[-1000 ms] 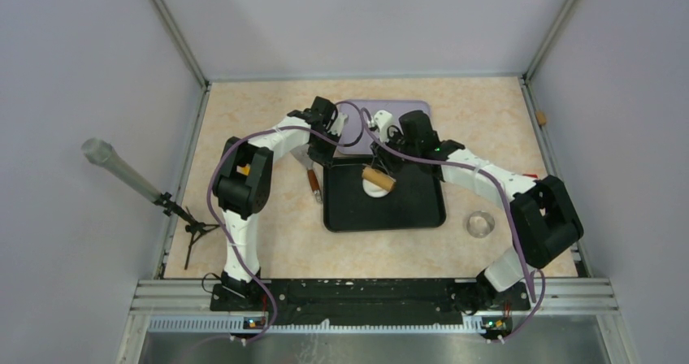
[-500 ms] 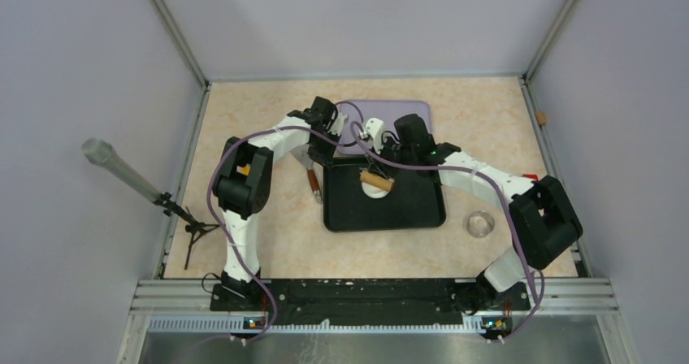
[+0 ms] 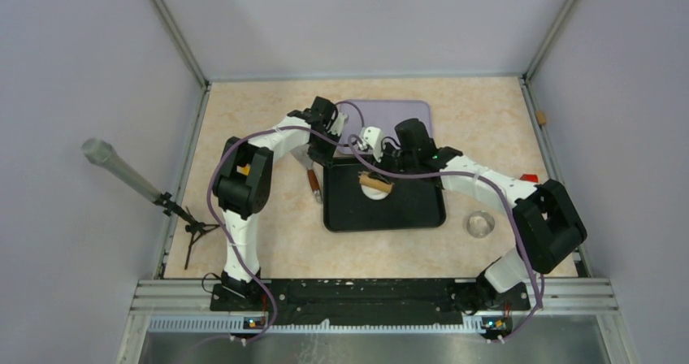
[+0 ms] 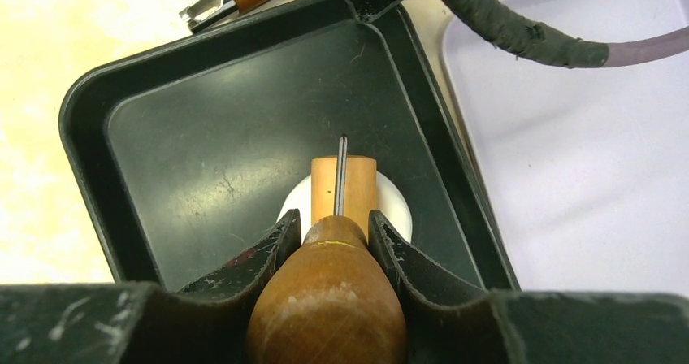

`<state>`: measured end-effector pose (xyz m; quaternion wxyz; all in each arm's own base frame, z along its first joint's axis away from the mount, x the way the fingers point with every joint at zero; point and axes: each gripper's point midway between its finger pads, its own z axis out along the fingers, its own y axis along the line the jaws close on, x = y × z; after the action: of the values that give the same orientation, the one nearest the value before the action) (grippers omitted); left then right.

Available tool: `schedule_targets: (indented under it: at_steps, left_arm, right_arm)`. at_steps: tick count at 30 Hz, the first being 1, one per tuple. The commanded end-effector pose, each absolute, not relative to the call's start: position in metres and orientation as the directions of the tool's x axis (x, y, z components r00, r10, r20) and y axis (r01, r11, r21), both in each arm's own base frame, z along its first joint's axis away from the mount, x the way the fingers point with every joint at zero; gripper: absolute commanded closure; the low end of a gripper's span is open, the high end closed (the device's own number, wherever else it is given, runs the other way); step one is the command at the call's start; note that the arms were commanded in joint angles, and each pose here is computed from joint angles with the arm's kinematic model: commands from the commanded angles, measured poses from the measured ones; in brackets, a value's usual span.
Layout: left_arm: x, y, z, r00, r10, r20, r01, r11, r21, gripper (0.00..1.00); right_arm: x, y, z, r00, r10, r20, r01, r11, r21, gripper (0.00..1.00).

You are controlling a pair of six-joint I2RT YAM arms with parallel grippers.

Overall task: Roll out the dumpling wrappers from the dough
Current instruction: Flatten out the dough on the work surface.

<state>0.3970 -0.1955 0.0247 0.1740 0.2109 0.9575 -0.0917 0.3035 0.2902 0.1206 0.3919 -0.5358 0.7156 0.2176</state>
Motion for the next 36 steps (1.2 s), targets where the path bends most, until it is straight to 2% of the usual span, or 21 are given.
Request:
schedule_targets:
  at_steps: [1, 36]
  left_arm:
    - [0.409, -0.191, 0.01, -0.855, 0.354, -0.379, 0.401, 0.915, -0.051, 1.0]
    - [0.41, -0.191, 0.011, -0.853, 0.357, -0.381, 0.402, 0.915, -0.041, 1.0]
  right_arm:
    - [0.184, 0.248, 0.036, -0.367, -0.78, -0.507, -0.924, 0.245, 0.293, 1.0]
    - [0.159, 0.236, 0.031, -0.308, -0.815, -0.491, -0.929, 0.147, 0.338, 1.0]
